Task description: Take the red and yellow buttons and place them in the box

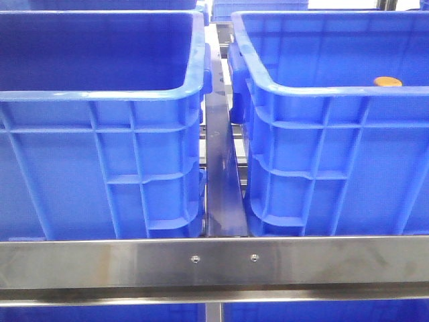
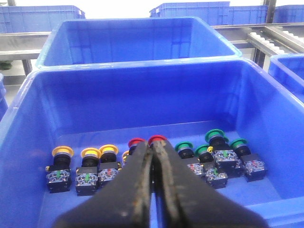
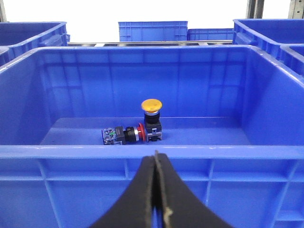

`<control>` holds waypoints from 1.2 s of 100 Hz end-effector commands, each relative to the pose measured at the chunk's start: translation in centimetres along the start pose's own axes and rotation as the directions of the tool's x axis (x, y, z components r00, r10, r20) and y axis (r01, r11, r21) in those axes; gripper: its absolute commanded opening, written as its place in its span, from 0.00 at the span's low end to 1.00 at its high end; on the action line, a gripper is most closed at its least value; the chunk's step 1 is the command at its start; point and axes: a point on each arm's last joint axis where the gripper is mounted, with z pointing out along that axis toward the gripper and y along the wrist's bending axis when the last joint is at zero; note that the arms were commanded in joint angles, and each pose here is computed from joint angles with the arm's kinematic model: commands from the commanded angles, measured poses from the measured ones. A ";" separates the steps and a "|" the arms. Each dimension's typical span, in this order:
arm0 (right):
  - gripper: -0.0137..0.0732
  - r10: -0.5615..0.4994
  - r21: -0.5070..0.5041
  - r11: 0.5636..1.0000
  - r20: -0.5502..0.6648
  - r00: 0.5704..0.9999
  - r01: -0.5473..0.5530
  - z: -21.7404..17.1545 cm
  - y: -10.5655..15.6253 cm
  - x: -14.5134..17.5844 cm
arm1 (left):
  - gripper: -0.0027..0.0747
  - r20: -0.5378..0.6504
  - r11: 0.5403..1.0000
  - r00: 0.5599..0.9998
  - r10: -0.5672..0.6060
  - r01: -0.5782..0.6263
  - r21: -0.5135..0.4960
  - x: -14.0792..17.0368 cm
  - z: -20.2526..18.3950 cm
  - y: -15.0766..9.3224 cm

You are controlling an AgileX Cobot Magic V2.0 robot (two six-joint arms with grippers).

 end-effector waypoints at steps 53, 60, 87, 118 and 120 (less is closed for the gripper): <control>0.08 -0.006 -0.011 1.000 0.108 0.994 0.007 -0.2 0.1 -0.9 | 0.01 0.085 0.999 0.996 -0.018 0.021 -0.029 -1.4 -0.1 0.3; 0.08 -0.006 -0.011 1.000 0.108 0.994 0.007 -0.2 0.1 -0.9 | 0.01 0.085 0.999 0.996 -0.018 0.021 -0.029 -1.4 -0.1 0.3; 0.08 -0.006 -0.011 1.000 0.108 0.994 0.007 -0.2 0.1 -0.9 | 0.01 0.124 0.999 0.992 -0.009 0.015 -0.050 -1.7 -0.1 0.5; 0.08 -0.006 -0.011 1.000 0.108 0.994 0.007 -0.2 0.1 -0.9 | 0.01 0.154 0.993 0.988 0.000 0.018 -0.116 0.9 -1.0 1.1; 0.08 -0.006 -0.011 1.000 0.108 0.994 0.007 -0.2 0.1 -0.9 | 0.01 0.158 0.993 0.987 0.008 0.011 -0.119 1.2 -1.1 1.1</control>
